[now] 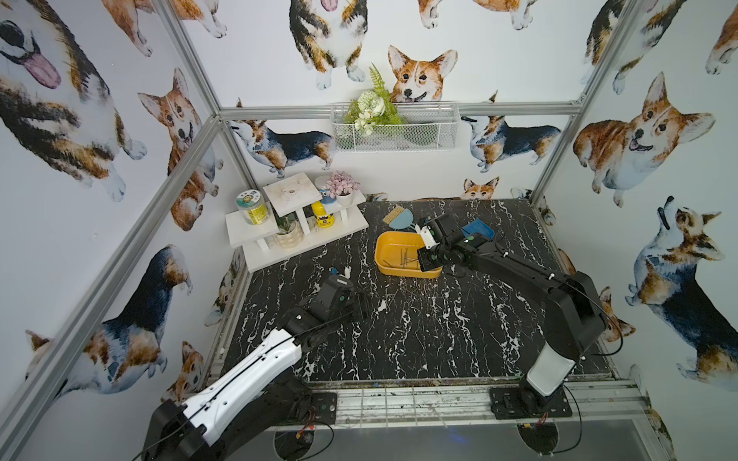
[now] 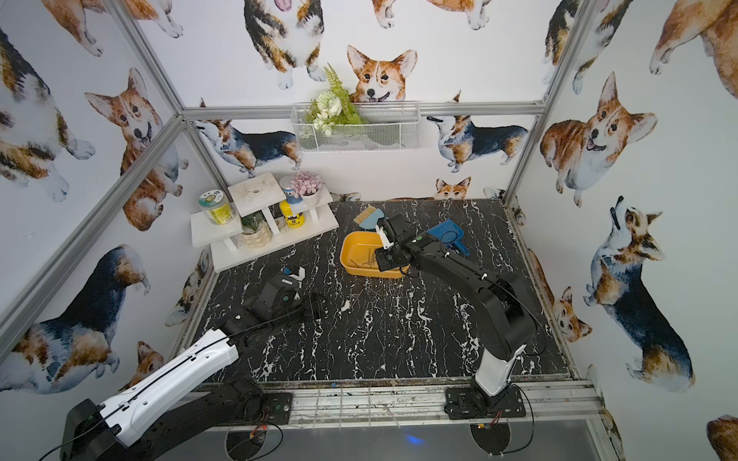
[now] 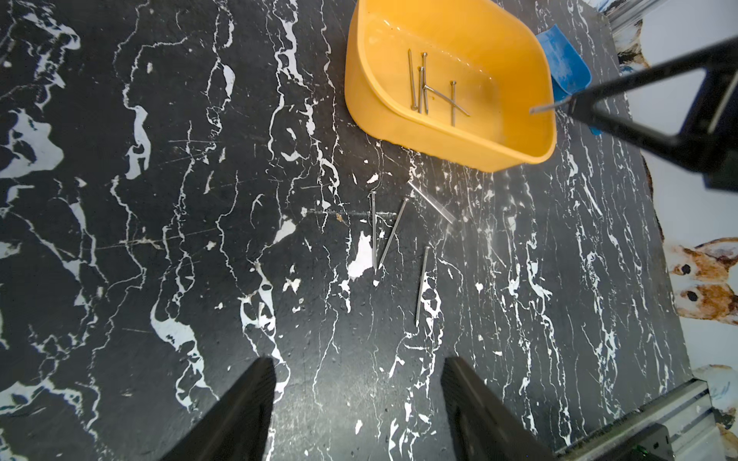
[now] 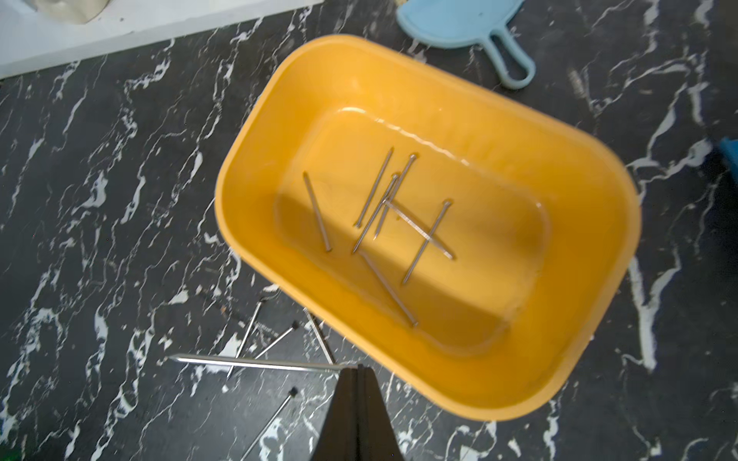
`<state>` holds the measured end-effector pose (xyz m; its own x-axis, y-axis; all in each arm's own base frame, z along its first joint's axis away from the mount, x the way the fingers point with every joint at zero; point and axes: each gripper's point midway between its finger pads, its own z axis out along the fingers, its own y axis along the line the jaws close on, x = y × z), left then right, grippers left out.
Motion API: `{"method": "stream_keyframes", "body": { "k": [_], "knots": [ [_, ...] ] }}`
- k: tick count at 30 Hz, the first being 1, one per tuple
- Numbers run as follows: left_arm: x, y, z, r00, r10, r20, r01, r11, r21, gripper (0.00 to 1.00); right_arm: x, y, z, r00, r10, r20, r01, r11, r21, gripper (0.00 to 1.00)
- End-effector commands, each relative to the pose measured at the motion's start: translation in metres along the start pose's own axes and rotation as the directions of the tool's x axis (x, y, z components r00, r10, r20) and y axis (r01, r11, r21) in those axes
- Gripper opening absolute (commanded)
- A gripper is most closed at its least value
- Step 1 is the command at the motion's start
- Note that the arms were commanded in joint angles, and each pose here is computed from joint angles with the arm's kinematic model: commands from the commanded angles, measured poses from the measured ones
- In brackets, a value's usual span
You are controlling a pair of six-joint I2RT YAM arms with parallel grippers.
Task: Put the nails on the desktop into the storage box
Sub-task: Place the nail in the storage box.
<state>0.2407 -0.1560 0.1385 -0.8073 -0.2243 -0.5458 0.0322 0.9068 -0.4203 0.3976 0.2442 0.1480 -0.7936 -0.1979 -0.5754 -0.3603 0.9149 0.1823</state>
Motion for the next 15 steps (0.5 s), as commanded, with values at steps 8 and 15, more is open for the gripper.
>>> {"method": "stream_keyframes", "body": {
  "k": [8, 15],
  "knots": [
    [-0.005, -0.01, 0.003, 1.0, 0.004, -0.017, -0.004, 1.0, 0.023, 0.72, -0.035, -0.023, 0.038, 1.0, 0.007, -0.029, -0.005, 0.999, 0.052, 0.13],
    [-0.004, -0.011, 0.005, 1.0, 0.003, -0.03, -0.003, 1.0, 0.018, 0.72, -0.057, -0.021, 0.031, 1.0, -0.012, -0.001, 0.012, 0.998, 0.058, 0.31]
  ]
}}
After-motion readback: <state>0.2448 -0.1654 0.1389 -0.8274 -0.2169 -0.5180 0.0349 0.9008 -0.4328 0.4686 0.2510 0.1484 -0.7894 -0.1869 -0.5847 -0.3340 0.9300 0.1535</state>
